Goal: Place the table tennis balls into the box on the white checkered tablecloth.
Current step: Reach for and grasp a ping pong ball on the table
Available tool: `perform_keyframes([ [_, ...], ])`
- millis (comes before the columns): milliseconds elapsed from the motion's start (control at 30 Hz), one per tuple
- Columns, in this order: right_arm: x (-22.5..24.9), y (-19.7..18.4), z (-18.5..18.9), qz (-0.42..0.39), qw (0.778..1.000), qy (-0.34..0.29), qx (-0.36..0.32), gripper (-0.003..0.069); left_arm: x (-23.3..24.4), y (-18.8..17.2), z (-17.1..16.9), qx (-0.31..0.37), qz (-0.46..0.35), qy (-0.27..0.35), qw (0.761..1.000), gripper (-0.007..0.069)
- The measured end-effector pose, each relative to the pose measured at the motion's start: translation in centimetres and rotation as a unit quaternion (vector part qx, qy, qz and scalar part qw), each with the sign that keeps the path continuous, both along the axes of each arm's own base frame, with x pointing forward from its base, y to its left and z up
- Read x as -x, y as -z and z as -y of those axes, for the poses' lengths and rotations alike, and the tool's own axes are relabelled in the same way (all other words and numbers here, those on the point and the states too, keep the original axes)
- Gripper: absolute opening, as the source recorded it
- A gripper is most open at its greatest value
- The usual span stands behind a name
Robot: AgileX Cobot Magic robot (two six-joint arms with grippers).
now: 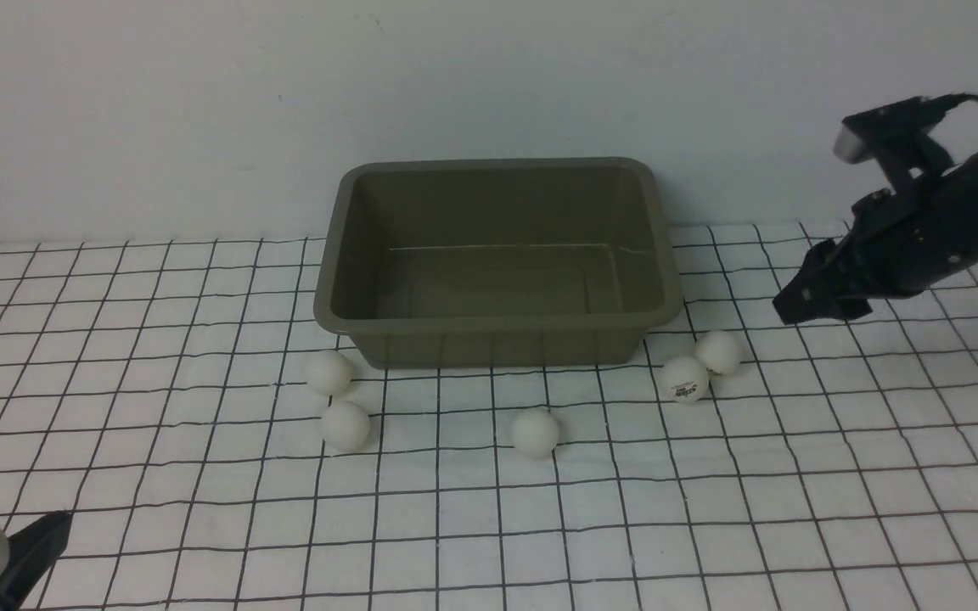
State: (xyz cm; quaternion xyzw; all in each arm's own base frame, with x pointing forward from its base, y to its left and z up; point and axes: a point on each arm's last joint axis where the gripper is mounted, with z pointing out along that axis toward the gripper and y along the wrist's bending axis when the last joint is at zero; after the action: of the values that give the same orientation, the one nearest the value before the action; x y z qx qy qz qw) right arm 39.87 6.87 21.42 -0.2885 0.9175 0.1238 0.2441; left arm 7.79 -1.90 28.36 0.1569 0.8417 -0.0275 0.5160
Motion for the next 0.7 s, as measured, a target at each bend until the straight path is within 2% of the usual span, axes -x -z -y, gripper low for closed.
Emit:
perform_keyframes([
  [267, -2.4, 2.1, -0.4, -0.011, 1.0, 0.025, -0.001, 0.0442, 0.2, 0.3, 0.2, 0.001, -0.021, 0.011, 1.0, 0.0335],
  [700, -2.6, 3.1, -0.3, -0.018, 1.0, 0.023, 0.008, 0.0446, 0.2, 0.3, 0.2, -0.001, -0.022, 0.01, 1.0, 0.0335],
])
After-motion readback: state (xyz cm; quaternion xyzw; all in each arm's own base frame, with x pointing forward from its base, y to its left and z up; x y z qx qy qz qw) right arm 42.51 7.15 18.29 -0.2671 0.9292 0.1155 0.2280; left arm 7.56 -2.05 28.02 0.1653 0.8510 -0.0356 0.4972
